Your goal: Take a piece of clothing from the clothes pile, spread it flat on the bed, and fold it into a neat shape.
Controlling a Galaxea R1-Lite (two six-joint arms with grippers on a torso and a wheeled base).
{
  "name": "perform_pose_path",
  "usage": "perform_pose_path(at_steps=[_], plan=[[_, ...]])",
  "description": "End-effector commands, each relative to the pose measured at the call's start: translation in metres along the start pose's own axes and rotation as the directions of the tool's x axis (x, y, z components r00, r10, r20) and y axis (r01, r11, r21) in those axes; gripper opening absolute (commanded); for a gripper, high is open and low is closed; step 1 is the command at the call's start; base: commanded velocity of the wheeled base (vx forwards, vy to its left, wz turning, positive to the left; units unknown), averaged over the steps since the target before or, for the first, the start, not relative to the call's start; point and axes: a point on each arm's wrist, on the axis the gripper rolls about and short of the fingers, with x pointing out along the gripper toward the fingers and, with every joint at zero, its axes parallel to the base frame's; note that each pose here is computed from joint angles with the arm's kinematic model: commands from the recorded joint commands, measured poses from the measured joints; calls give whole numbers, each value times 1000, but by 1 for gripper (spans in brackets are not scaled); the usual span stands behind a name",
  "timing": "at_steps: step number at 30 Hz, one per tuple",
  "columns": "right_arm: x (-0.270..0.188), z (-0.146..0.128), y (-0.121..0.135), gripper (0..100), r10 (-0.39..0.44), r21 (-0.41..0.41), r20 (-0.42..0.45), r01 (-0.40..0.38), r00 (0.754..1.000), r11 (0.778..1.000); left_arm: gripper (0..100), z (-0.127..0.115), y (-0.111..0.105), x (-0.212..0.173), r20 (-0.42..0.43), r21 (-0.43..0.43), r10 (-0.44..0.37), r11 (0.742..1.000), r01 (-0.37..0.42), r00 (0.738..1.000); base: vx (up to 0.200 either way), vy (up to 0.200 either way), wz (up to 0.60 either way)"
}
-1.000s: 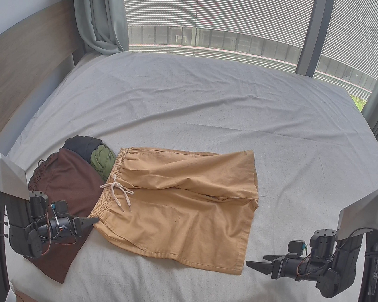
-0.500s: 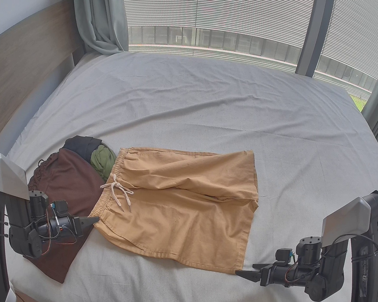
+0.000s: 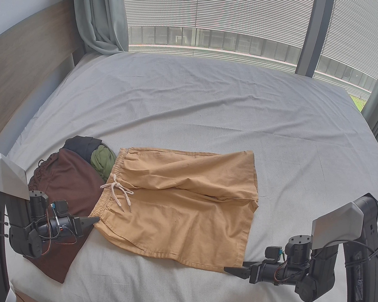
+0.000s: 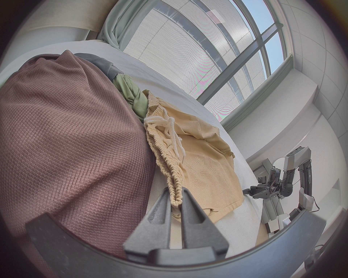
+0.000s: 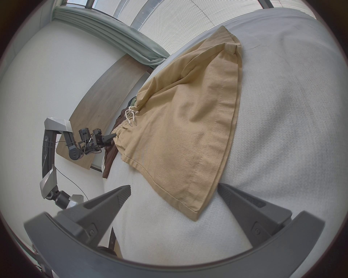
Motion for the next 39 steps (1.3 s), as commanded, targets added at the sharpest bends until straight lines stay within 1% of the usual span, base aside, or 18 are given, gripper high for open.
perform_pose_path(at_steps=[1,5,12,19,26,34,35,39], plan=[[1,-2,4,100,10,0,-12,-10,1000,1000,0,1,0,0,2,1,-1,1000,1,1000,0,0,0],[-3,-2,5,100,9,3,-16,-9,1000,1000,0,1,0,0,3,2,-1,1000,1,1000,0,0,0],[-13,6,17,100,20,-14,5,-20,1000,1000,0,1,0,1,4,10,-3,1000,3,1000,0,0,0],[-18,8,21,100,24,-20,11,-24,1000,1000,0,2,0,1,5,11,-3,1000,3,1000,0,0,0],[-18,8,23,100,30,-23,9,-30,999,999,0,2,0,1,5,12,-5,1000,5,1000,0,0,0],[-14,6,19,100,27,-18,4,-27,1000,999,0,2,0,1,5,12,-5,1000,5,1000,0,0,0],[-14,6,18,0,25,-15,2,-25,1000,1000,0,2,0,1,5,12,-5,1000,5,1000,0,0,0],[-13,3,16,0,21,-8,-5,-22,1000,1000,0,2,0,1,5,12,-5,1000,5,1000,0,0,0]])
